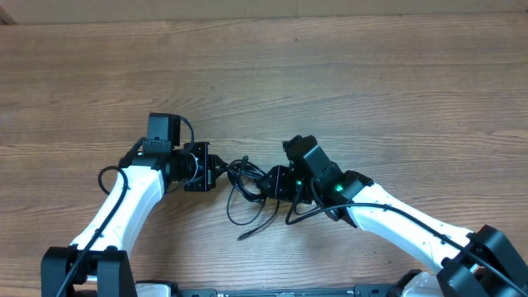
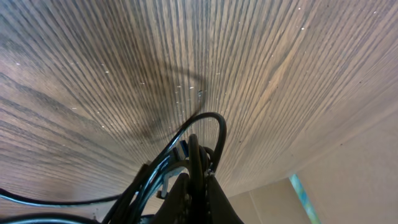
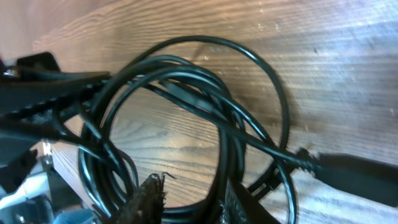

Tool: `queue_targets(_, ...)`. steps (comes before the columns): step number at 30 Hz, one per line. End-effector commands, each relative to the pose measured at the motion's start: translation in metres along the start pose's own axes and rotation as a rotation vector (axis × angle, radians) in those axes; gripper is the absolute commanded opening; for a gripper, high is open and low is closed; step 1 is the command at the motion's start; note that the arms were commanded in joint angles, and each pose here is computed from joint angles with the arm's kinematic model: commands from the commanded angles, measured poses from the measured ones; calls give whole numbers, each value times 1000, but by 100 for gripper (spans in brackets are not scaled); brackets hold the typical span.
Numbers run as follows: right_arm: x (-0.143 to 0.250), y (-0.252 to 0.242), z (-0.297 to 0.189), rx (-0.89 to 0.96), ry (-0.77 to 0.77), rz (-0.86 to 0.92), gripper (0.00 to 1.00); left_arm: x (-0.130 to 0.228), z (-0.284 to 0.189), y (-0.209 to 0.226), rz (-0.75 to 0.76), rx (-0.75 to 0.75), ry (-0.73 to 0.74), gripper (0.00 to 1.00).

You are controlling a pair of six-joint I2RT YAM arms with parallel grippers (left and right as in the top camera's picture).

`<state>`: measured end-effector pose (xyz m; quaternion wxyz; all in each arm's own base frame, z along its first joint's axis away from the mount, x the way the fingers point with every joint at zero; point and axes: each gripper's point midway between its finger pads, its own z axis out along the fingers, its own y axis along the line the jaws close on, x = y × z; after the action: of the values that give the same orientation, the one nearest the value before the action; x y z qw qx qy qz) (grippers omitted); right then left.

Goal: Untangle cables

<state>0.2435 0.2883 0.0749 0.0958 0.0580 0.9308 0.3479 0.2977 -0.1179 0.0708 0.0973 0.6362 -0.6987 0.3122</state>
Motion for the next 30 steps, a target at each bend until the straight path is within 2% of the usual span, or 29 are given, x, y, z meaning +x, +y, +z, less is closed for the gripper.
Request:
queue_targets(1, 0, 1, -6, 22, -8, 228, 23, 13, -6, -7, 33, 25, 43, 4)
queue_targets(3, 5, -7, -6, 56, 9, 276, 22, 13, -6, -7, 4, 24, 43, 4)
queue_targets(8, 16, -19, -8, 107, 47, 310, 25, 13, -6, -7, -69, 25, 44, 4)
queue_targets(13, 18, -20, -8, 113, 57, 314, 26, 14, -6, -12, -52, 45, 47, 4)
queue_targets(16, 15, -17, -7, 99, 43, 293, 33, 13, -6, -12, -24, 45, 40, 4)
queue_targets(22, 10, -20, -7, 113, 13, 290, 36, 9, -6, -13, 75, 49, 18, 4)
queue_targets(23, 10, -20, -7, 114, 13, 290, 41, 7, -6, -13, 94, 51, 3, 4)
queue_targets(24, 11, -22, -8, 121, 17, 293, 62, 4, -6, -13, 125, 51, -14, 4)
queue_targets(27, 21, -34, -10, 177, 46, 313, 65, 3, -6, -14, 173, 51, -23, 4)
queue_targets(28, 25, -40, -11, 205, 61, 322, 80, 3, -6, -13, 192, 50, -22, 4)
queue_targets(29, 25, -40, -12, 206, 61, 315, 86, 3, -6, -12, 190, 47, -22, 4)
queue_targets(30, 24, -39, -11, 197, 59, 295, 87, 4, -6, -11, 183, 43, -14, 4)
